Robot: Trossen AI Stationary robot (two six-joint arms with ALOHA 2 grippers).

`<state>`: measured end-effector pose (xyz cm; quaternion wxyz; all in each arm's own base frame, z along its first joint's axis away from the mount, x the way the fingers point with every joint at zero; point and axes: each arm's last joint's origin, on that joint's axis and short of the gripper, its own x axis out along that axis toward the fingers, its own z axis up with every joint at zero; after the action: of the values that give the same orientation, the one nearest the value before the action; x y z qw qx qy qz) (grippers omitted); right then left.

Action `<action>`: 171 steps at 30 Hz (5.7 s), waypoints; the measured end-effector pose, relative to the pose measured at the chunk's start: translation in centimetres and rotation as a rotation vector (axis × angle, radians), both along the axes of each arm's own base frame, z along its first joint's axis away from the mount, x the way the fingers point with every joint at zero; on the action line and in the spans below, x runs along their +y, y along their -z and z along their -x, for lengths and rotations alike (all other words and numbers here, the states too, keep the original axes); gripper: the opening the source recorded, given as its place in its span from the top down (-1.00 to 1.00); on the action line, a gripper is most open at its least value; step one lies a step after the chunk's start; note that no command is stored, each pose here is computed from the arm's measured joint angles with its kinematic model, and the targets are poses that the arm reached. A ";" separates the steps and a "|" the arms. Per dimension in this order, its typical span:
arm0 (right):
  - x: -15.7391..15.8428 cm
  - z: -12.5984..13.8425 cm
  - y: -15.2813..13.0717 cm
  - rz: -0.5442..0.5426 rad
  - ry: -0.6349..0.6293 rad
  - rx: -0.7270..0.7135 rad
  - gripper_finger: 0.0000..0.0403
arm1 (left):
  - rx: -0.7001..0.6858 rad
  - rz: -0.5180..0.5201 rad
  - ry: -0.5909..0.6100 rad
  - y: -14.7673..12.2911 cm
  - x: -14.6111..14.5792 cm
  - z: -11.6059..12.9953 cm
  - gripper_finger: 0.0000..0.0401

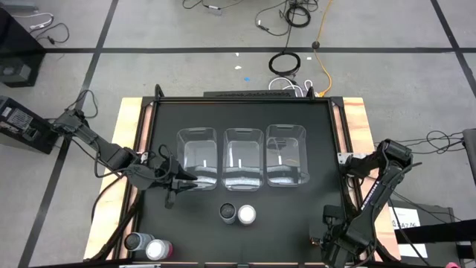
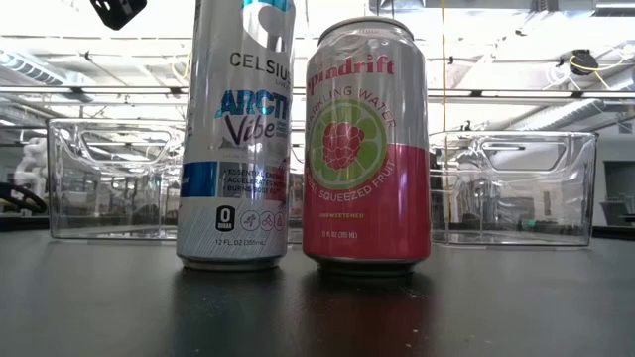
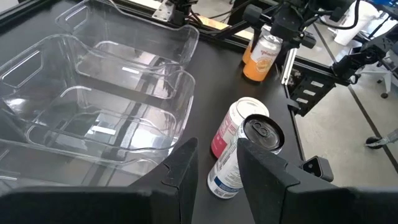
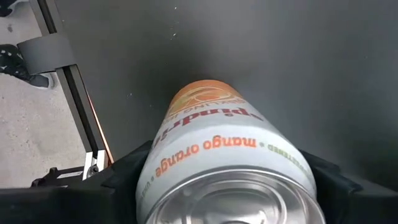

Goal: Sort soda cans
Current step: Put the left orange-white soda can into the right transparent bin, then put the right pink-white soda can into the middle transparent bin

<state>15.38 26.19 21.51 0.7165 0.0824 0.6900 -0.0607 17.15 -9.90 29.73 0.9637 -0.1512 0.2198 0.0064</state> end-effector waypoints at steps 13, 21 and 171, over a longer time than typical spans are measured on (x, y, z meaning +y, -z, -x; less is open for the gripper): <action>-1.9 -0.8 -3.8 -0.015 0.057 -0.036 -0.38 | -0.005 0.003 0.000 -0.1 0.0 0.0 0.40; -4.9 -2.4 -8.7 0.035 0.080 -0.146 -0.39 | -0.005 0.003 0.000 0.0 0.0 0.0 0.40; -22.8 -5.4 -15.5 0.054 0.909 -0.432 -0.78 | -0.012 -0.225 0.077 -1.2 2.3 3.4 0.40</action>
<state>20.75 3.39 37.00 0.7459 0.3665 0.4186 -0.3661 13.79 -7.57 30.95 0.9754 -0.0337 0.2175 -0.0069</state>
